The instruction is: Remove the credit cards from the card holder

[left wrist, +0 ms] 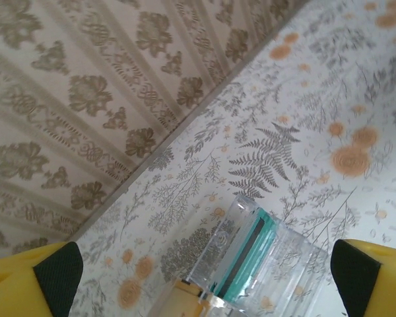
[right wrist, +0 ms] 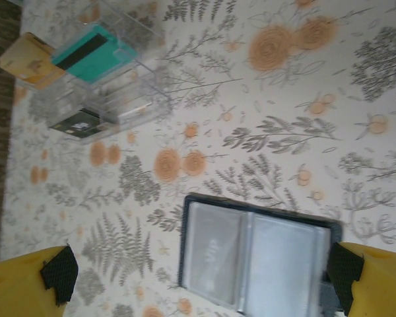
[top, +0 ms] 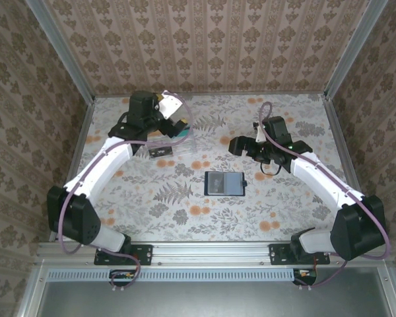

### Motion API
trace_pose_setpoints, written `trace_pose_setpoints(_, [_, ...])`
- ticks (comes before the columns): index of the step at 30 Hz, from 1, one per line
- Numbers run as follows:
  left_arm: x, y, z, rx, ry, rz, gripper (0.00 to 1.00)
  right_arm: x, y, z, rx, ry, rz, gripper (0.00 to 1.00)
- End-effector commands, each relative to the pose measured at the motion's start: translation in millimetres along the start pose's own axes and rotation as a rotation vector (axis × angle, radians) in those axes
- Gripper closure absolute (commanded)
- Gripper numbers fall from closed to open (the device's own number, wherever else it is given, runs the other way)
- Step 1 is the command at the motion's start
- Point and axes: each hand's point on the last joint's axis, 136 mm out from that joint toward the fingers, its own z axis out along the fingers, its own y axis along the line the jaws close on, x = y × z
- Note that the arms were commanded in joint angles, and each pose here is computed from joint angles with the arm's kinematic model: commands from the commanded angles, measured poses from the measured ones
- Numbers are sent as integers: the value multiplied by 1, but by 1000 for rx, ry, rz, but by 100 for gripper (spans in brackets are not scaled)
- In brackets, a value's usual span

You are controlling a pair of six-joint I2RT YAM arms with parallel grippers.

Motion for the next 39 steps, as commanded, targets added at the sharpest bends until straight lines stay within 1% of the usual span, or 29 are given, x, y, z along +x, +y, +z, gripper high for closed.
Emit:
trace_pose_setpoints(1, [-7,24,-24,-99,-48,-255,0,-4,-7,-7,108,-11,-92,0])
trace_pose_setpoints(3, [0,41,-35,-166,-29,-394,0,-3,-9,-8,129,-18,-95,0])
trace_pose_setpoints(4, [7,49,-41,-202,-2,-473,0,-3,-8,-10,135,-28,-99,0])
trace_pose_setpoints(5, [14,55,-48,-210,30,-544,0,-3,-7,-10,133,-38,-100,0])
trace_pose_setpoints(6, [17,56,-53,-193,51,-578,0,-3,-7,-11,140,-46,-94,0])
trace_pose_setpoints(7, [21,54,-57,-164,73,-588,0,-1,-7,-11,150,-50,-97,0])
trace_pose_setpoints(9, [28,50,-65,-157,91,-590,0,3,-7,-9,170,-46,-108,0])
trace_pose_setpoints(10, [32,48,-68,-154,87,-584,0,5,-7,-8,179,-42,-110,0])
trace_pose_setpoints(12, [40,44,-75,-165,72,-623,0,10,-8,-7,204,-40,-108,0])
trace_pose_setpoints(15, [49,37,-82,-160,31,-680,0,22,-8,-1,224,-23,-113,11])
trace_pose_setpoints(18, [58,27,-87,-142,52,-748,0,39,-14,7,250,17,-93,25])
trace_pose_setpoints(20, [66,18,-87,-123,71,-785,3,51,-17,13,261,39,-77,33])
trace_pose_setpoints(22, [71,9,-86,-95,69,-812,5,62,-22,17,272,58,-60,38])
trace_pose_setpoints(25, [80,-4,-82,-67,78,-874,8,77,-31,25,285,100,-40,41])
trace_pose_setpoints(28, [84,-22,-74,-25,92,-904,11,86,-39,30,308,139,-32,41])
trace_pose_setpoints(30, [87,-35,-68,-14,108,-909,13,98,-46,41,320,183,-27,42])
trace_pose_setpoints(33, [94,-52,-57,-16,177,-920,16,105,-51,50,319,205,-32,46])
trace_pose_setpoints(35, [100,-63,-51,-15,232,-951,18,110,-56,55,333,227,-35,47])
trace_pose_setpoints(36, [99,-73,-47,8,246,-957,21,113,-59,56,345,235,-37,48])
trace_pose_setpoints(39, [100,-93,-35,40,268,-958,23,121,-70,62,369,266,-28,48])
